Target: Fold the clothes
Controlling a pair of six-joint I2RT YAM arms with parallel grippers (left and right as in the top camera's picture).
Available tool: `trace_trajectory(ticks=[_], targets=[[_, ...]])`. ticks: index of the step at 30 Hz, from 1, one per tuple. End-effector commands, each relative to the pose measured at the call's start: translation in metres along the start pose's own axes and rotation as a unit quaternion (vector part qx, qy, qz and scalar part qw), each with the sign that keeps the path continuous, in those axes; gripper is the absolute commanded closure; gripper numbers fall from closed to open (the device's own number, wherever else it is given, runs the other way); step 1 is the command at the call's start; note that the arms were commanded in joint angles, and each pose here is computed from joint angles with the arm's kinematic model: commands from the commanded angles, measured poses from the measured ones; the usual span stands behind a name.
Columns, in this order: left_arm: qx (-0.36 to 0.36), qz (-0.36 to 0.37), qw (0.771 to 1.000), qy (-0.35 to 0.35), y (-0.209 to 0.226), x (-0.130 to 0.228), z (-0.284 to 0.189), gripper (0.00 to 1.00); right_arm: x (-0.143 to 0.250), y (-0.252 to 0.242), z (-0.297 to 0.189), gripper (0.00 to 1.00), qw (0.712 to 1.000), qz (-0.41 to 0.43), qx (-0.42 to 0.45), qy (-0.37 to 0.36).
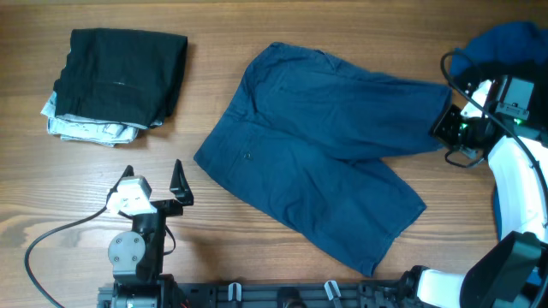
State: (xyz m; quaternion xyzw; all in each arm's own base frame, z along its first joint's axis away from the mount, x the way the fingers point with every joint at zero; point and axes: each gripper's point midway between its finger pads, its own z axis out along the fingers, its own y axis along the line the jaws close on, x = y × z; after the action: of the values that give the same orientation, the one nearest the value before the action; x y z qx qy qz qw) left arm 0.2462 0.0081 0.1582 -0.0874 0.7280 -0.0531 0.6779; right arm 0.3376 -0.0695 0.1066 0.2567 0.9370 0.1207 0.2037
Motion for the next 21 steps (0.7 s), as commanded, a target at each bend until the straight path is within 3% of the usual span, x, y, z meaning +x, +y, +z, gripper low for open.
trace_trajectory(ticks=[1,5,7,12,21], targets=[[0.002,0.008,1.0,-0.002,0.0,0.001,0.0,0.0,-0.006,-0.008,-0.009,0.96,0.999,-0.009,0.029,-0.014],[0.002,0.008,1.0,-0.002,0.0,0.001,0.0,0.0,-0.016,0.016,-0.01,0.96,0.996,-0.071,-0.036,-0.032],[0.002,0.008,1.0,-0.002,0.0,0.001,0.0,0.0,-0.013,0.017,-0.011,0.96,0.997,-0.058,-0.042,-0.025],[0.002,0.008,1.0,-0.002,0.0,0.001,0.0,0.0,0.002,-0.022,-0.011,0.96,0.998,0.0,0.066,-0.002],[0.002,0.008,1.0,-0.002,0.0,0.001,0.0,0.0,0.029,-0.066,-0.012,0.96,0.98,0.082,0.181,0.02]])
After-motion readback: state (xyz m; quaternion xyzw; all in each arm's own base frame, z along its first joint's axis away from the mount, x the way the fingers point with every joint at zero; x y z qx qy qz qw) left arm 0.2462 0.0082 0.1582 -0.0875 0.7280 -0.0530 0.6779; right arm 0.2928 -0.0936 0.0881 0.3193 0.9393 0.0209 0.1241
